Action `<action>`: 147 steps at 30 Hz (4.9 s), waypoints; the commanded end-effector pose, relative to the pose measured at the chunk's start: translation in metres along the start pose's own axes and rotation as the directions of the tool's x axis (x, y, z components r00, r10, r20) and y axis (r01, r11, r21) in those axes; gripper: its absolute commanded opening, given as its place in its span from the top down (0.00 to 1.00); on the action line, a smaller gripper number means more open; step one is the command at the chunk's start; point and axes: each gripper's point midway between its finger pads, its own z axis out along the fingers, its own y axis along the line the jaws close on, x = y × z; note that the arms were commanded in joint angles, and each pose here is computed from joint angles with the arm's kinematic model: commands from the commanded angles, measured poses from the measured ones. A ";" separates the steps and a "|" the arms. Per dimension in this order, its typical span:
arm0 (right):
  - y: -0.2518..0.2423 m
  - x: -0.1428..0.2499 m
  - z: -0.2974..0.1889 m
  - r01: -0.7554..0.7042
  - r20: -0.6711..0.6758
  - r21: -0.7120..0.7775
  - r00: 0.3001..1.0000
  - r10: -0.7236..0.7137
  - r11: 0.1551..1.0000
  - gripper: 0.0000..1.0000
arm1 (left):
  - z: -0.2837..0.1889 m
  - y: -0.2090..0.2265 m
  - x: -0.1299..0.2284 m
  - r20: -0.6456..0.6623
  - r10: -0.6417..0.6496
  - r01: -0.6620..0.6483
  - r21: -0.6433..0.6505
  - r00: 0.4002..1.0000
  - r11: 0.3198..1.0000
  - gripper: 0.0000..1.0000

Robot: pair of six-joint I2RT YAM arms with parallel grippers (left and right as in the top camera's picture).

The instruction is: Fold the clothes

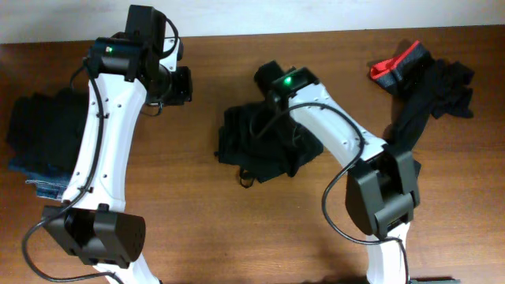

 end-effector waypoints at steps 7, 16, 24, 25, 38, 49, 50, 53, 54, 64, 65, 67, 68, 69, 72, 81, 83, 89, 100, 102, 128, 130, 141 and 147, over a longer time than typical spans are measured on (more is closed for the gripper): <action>-0.063 0.008 -0.035 -0.145 0.052 0.192 0.989 0.137 0.971 0.96 | -0.012 0.011 -0.004 0.037 0.001 0.001 -0.041 0.999 0.999 0.88; -0.156 0.020 -0.107 -0.327 0.213 0.357 0.940 0.265 0.875 0.96 | -0.012 0.012 -0.003 0.033 -0.001 0.003 -0.043 0.999 0.999 0.88; -0.090 -0.007 -0.069 -0.208 0.148 0.177 0.972 0.183 0.962 0.96 | -0.012 0.012 0.000 0.018 -0.003 0.004 -0.045 1.000 0.999 0.88; -0.088 -0.007 -0.059 -0.202 0.129 0.180 0.975 0.180 0.963 0.96 | -0.012 0.013 0.002 0.011 -0.004 0.005 -0.046 1.000 0.999 0.88; -0.103 0.004 0.003 -0.295 0.026 0.249 0.954 0.298 0.923 0.96 | -0.012 0.013 0.004 0.003 -0.005 0.005 -0.047 1.000 0.999 0.88; -0.017 0.024 0.057 -0.160 -0.065 0.101 0.984 0.167 0.982 0.96 | -0.012 0.012 -0.001 0.023 -0.003 0.004 -0.044 1.000 0.999 0.87; -0.014 0.029 0.067 -0.137 -0.073 0.096 0.987 0.144 0.986 0.96 | -0.012 0.012 -0.001 0.022 -0.003 0.004 -0.044 1.000 0.999 0.87; -0.002 0.041 0.089 -0.096 -0.089 0.069 0.991 0.102 0.993 0.95 | -0.012 0.012 -0.001 0.022 -0.003 0.004 -0.044 1.000 0.999 0.86; 0.003 0.043 0.094 -0.090 -0.093 0.044 0.991 0.094 0.995 0.93 | -0.012 0.012 -0.001 0.023 -0.003 0.004 -0.044 1.000 0.999 0.85; 0.013 0.030 0.059 -0.077 -0.083 -0.074 0.994 0.071 0.994 0.57 | -0.012 0.012 -0.003 0.031 -0.002 0.004 -0.043 1.000 0.999 0.84; 0.018 0.025 0.041 -0.062 -0.066 -0.126 0.996 0.054 0.990 0.48 | -0.012 0.012 -0.003 0.031 -0.002 0.004 -0.043 1.000 0.999 0.84; 0.017 0.019 0.019 -0.053 -0.038 -0.146 0.998 0.048 0.988 0.35 | -0.012 0.012 -0.003 0.031 -0.002 0.004 -0.043 1.000 0.999 0.83; 0.016 0.017 0.010 -0.052 -0.024 -0.147 0.999 0.049 0.988 0.26 | -0.012 0.012 -0.003 0.032 -0.002 0.003 -0.043 0.999 0.999 0.83; 0.014 0.014 0.001 -0.052 -0.005 -0.148 0.999 0.052 0.988 0.22 | -0.012 0.012 -0.004 0.033 -0.002 0.003 -0.043 0.999 0.999 0.83; 0.011 0.006 -0.021 -0.054 0.035 -0.151 0.998 0.060 0.987 0.22 | -0.012 0.012 -0.004 0.036 -0.001 0.003 -0.042 0.999 0.999 0.83; 0.011 -0.005 -0.061 -0.044 0.112 -0.187 0.992 0.066 0.981 0.52 | -0.012 0.011 -0.010 0.057 0.001 0.001 -0.039 0.998 0.999 0.80; 0.016 -0.004 -0.067 -0.029 0.112 -0.192 0.992 0.051 0.981 0.68 | -0.012 0.011 -0.010 0.060 0.001 0.001 -0.039 0.998 0.999 0.79; 0.014 -0.007 -0.087 -0.030 0.149 -0.197 0.987 0.060 0.980 0.96 | -0.012 0.011 -0.011 0.064 0.002 0.001 -0.038 0.998 0.999 0.79; -0.074 -0.016 -0.105 -0.326 0.176 -0.295 0.905 0.387 0.898 0.96 | -0.012 0.010 -0.014 0.075 0.004 -0.001 -0.036 0.997 0.999 0.79; -0.073 -0.014 -0.095 -0.330 0.127 -0.358 0.909 0.396 0.873 0.96 | -0.012 0.010 -0.014 0.076 0.004 -0.002 -0.036 0.997 0.999 0.79; 0.110 0.043 -0.009 -0.108 -0.082 -0.475 0.994 0.078 0.873 0.95 | -0.013 0.009 -0.016 0.082 0.005 -0.002 -0.035 0.997 0.999 0.78; 0.109 0.044 -0.005 -0.108 -0.080 -0.474 0.994 0.079 0.874 0.86 | -0.012 0.010 -0.014 0.077 0.004 -0.001 -0.036 0.997 0.999 0.79; 0.081 0.021 -0.077 0.019 0.117 -0.490 0.992 0.045 0.872 0.41 | -0.012 0.010 -0.014 0.076 0.004 -0.001 -0.037 0.997 0.999 0.78; 0.051 0.011 -0.137 0.022 0.257 -0.495 0.959 0.122 0.868 0.55 | -0.013 0.010 -0.015 0.079 0.004 -0.001 -0.036 0.997 0.999 0.78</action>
